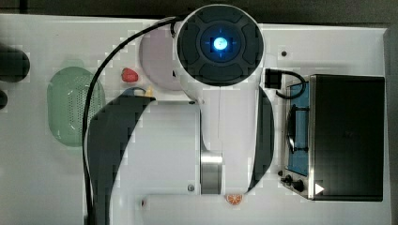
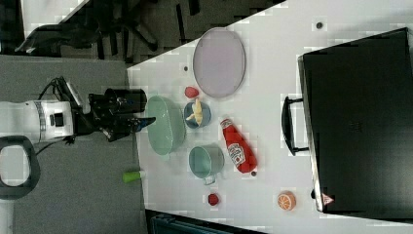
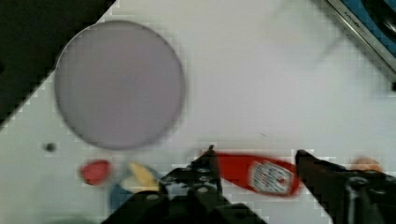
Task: Flap open oven.
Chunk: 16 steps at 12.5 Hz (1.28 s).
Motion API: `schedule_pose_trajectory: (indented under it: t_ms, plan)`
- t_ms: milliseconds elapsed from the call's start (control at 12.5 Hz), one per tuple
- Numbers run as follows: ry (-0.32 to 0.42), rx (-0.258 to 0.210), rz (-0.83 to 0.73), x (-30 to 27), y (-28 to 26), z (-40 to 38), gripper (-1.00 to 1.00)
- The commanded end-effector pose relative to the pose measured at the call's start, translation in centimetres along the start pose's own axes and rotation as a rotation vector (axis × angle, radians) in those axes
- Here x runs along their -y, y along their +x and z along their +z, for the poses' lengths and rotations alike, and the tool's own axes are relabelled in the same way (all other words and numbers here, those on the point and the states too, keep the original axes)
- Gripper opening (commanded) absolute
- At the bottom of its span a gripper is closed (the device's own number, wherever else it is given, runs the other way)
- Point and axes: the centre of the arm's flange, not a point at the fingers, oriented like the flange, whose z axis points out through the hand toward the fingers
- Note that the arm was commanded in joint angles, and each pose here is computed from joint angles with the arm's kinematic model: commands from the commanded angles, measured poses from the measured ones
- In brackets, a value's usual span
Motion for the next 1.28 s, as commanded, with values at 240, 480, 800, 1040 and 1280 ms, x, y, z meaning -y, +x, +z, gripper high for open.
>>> schedule_pose_trajectory:
  t_ms: [240,480,800,1040,1280]
  plan:
    - [-0.030,0.038,0.201,-13.9,-6.9,-5.1,0.99]
    - [-0.029,0.038,0.201,-13.9,-6.9,-5.1,0.65]
    - [-0.017,0.028,0.209,-14.0,-6.4,-5.0,-0.32]
    - [0.021,0.001,0.178,-14.2,-4.3,-4.1,-0.65]
    - [0.011,0.018,-0.050,-16.0,-0.8,-0.5,-0.65]
